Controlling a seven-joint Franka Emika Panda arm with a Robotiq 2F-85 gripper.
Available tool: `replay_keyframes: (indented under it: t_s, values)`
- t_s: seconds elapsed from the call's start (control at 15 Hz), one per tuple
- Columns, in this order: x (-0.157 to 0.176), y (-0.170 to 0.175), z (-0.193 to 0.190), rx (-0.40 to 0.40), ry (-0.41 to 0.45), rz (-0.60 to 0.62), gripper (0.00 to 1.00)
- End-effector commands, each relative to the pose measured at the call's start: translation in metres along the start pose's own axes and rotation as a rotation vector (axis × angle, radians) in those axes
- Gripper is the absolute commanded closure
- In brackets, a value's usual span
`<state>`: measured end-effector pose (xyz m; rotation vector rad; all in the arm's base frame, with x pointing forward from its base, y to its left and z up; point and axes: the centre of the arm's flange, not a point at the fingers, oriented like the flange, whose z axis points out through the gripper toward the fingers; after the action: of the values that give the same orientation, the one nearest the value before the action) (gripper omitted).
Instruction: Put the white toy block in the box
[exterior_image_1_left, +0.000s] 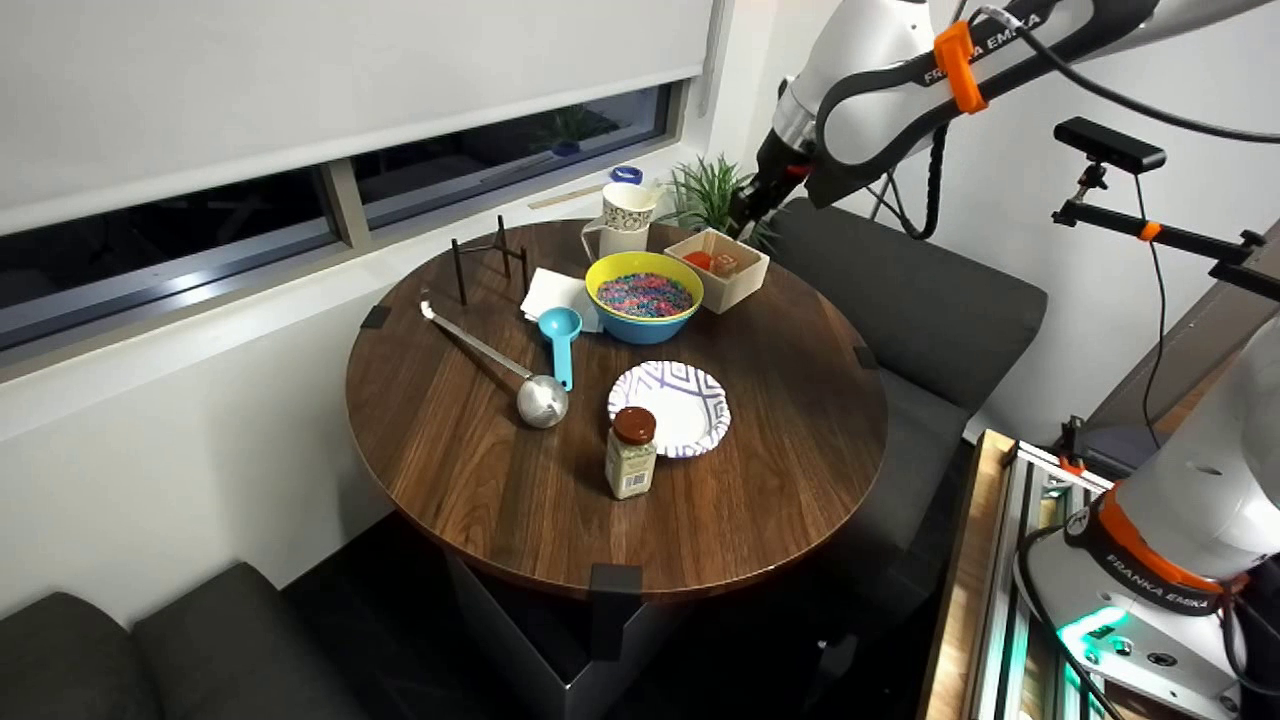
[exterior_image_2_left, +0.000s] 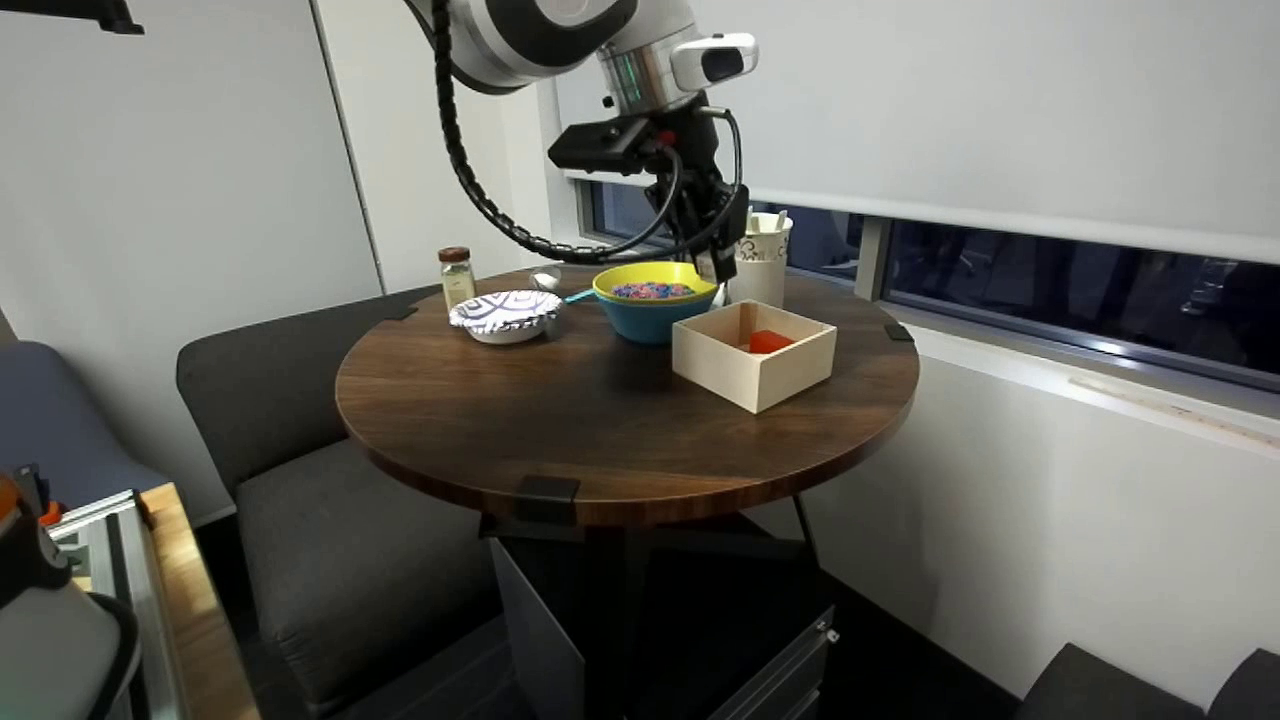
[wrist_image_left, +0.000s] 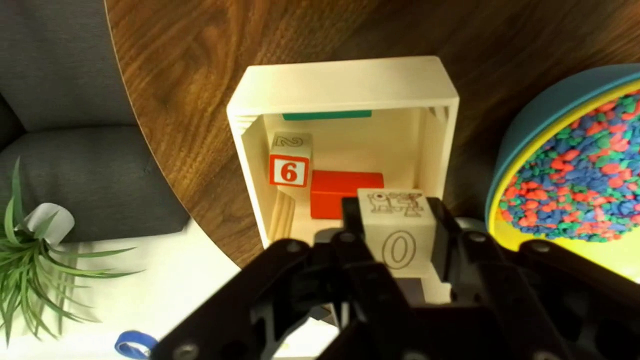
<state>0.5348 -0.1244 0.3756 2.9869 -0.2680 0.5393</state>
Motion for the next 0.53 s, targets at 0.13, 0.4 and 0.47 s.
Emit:
replay_keyframes:
  t_s: [0.13,0.4,0.47]
  values:
    - [0.017,0.007,0.055,-0.031,-0.07,0.058,0.91]
    - [0.022,0.007,0.077,-0.036,-0.106,0.072,0.91]
    - [0.023,0.007,0.08,-0.033,-0.116,0.075,0.88]
